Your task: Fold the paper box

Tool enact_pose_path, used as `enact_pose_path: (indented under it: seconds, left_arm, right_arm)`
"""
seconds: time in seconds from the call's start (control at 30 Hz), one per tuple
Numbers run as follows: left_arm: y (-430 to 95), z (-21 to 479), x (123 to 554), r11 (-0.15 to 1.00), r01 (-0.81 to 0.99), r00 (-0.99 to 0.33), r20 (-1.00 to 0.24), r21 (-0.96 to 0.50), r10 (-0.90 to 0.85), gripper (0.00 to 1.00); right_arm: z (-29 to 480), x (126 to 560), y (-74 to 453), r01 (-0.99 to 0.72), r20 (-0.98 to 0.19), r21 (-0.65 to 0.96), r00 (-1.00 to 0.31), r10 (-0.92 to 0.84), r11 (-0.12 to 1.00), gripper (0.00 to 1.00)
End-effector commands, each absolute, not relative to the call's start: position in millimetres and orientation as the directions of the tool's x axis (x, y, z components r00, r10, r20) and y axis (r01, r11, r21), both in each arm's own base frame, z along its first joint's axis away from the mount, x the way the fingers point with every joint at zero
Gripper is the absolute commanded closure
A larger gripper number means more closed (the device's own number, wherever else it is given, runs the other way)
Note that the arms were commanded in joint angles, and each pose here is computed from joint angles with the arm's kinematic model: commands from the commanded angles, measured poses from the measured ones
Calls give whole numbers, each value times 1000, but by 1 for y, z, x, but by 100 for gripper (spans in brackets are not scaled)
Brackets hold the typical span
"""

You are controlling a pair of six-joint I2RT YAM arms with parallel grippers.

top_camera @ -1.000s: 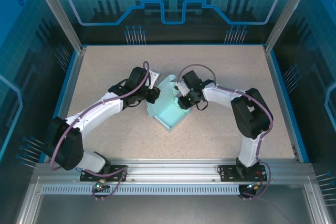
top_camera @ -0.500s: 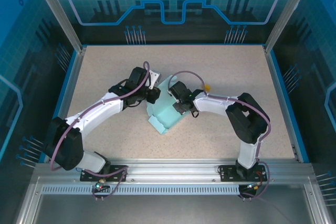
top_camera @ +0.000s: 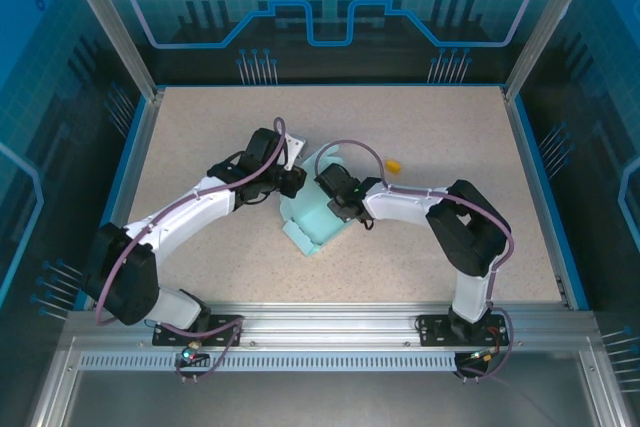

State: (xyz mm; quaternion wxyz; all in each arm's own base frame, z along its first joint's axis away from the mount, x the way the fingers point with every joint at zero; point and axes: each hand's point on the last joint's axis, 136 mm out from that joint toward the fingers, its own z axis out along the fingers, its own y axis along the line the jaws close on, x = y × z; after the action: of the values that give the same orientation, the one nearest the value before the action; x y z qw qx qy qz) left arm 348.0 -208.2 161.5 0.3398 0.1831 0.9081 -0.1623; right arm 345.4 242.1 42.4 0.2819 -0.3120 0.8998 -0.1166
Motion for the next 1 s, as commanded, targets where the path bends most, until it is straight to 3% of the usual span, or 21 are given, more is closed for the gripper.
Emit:
enact_pose_path:
  seconds: [0.0, 0.13, 0.43, 0.67, 0.87, 0.97]
  left_arm:
    - [-202, 178, 352, 899, 412, -671, -718, -152, 186, 84]
    - [-200, 190, 355, 903, 402, -651, -740, -148, 169, 73]
    - [-201, 192, 358, 900, 417, -642, -742, -126, 194, 66]
    - [-197, 192, 360, 905, 416, -632, -744, -89, 217, 53]
    - [-198, 172, 366, 907, 415, -659, -710, -68, 249, 49]
    - [-202, 167, 369, 902, 426, -667, -698, -73, 259, 54]
  right_arm:
    - [26, 340, 219, -454, -367, -450, -691, -622, 769, 94]
    - [33, 342, 226, -456, -421, -370, -695, -583, 810, 95]
    - [29, 339, 230, -473, -426, -300, -711, -560, 829, 95]
    - [28, 339, 232, -476, -424, -269, -723, -546, 838, 93]
    - [28, 339, 233, -478, -425, -242, -731, -535, 845, 91]
    - [31, 340, 234, -479, -424, -227, -736, -529, 848, 89]
